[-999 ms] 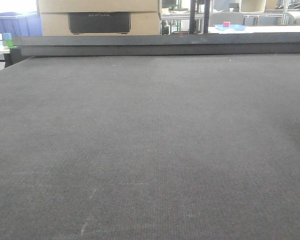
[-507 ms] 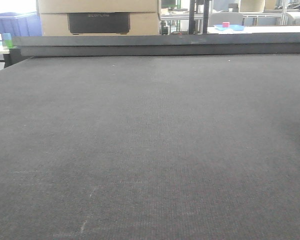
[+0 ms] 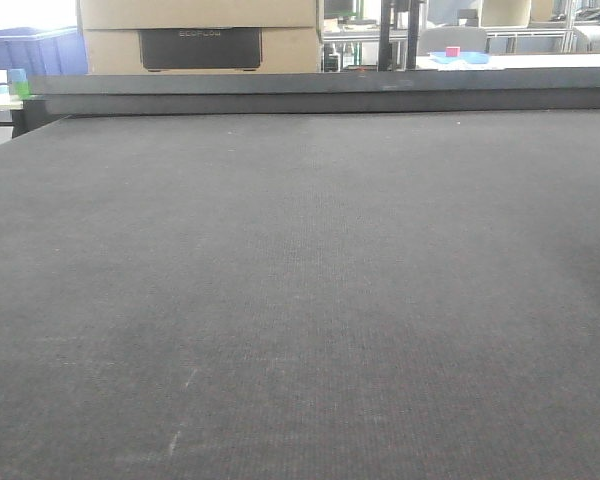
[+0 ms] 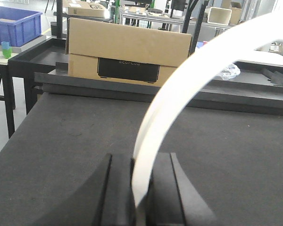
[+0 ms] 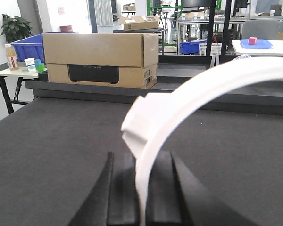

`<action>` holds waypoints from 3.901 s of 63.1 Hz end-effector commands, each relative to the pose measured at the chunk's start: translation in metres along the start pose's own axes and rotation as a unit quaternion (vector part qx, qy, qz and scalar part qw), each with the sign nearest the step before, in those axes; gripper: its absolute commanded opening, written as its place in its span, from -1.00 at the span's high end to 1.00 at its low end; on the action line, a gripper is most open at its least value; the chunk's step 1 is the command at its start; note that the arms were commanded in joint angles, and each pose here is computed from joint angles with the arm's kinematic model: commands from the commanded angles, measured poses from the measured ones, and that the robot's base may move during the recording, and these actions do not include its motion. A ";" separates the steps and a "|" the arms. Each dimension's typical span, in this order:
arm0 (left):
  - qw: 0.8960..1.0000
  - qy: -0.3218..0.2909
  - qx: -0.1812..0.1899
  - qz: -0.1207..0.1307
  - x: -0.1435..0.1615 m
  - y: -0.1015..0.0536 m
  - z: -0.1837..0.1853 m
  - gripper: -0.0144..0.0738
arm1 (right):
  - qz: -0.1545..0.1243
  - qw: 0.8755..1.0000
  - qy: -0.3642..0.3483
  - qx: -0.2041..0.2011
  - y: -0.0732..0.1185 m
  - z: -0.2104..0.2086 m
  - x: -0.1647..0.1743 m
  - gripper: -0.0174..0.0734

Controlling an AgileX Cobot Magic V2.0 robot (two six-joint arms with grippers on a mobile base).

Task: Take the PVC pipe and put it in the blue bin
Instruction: 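Hold the pipe in both grippers and drive back from the table, then drive along the aisle past the red table holding the pipe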

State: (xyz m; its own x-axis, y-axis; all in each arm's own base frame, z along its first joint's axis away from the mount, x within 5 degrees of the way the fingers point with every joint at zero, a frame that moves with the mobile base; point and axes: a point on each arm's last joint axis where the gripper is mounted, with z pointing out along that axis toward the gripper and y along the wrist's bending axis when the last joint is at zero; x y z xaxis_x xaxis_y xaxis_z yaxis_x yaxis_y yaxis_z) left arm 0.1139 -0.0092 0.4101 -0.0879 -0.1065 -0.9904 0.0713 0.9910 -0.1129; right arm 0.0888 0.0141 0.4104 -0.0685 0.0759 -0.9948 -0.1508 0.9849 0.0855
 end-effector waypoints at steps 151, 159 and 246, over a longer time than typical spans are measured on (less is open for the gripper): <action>1.000 -0.016 0.002 -0.004 -0.003 0.000 -0.002 0.93 | -0.005 1.000 -0.020 0.000 0.000 -0.002 -0.004 0.99; 1.000 -0.016 0.002 -0.004 -0.003 0.000 -0.002 0.93 | -0.005 1.000 -0.019 0.000 0.000 -0.002 -0.004 0.99; 1.000 -0.017 0.002 -0.004 -0.003 0.000 -0.002 0.93 | -0.001 1.000 -0.020 -0.002 0.000 -0.002 -0.004 0.99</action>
State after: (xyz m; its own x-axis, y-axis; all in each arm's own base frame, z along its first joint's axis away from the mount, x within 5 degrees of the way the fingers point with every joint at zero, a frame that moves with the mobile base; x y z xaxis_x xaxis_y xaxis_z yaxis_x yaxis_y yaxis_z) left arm 0.1132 -0.0091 0.4105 -0.0838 -0.1068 -0.9907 0.0717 0.9910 -0.1129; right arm 0.0872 0.0138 0.4112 -0.0582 0.0748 -0.9955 -0.1515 0.9850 0.0829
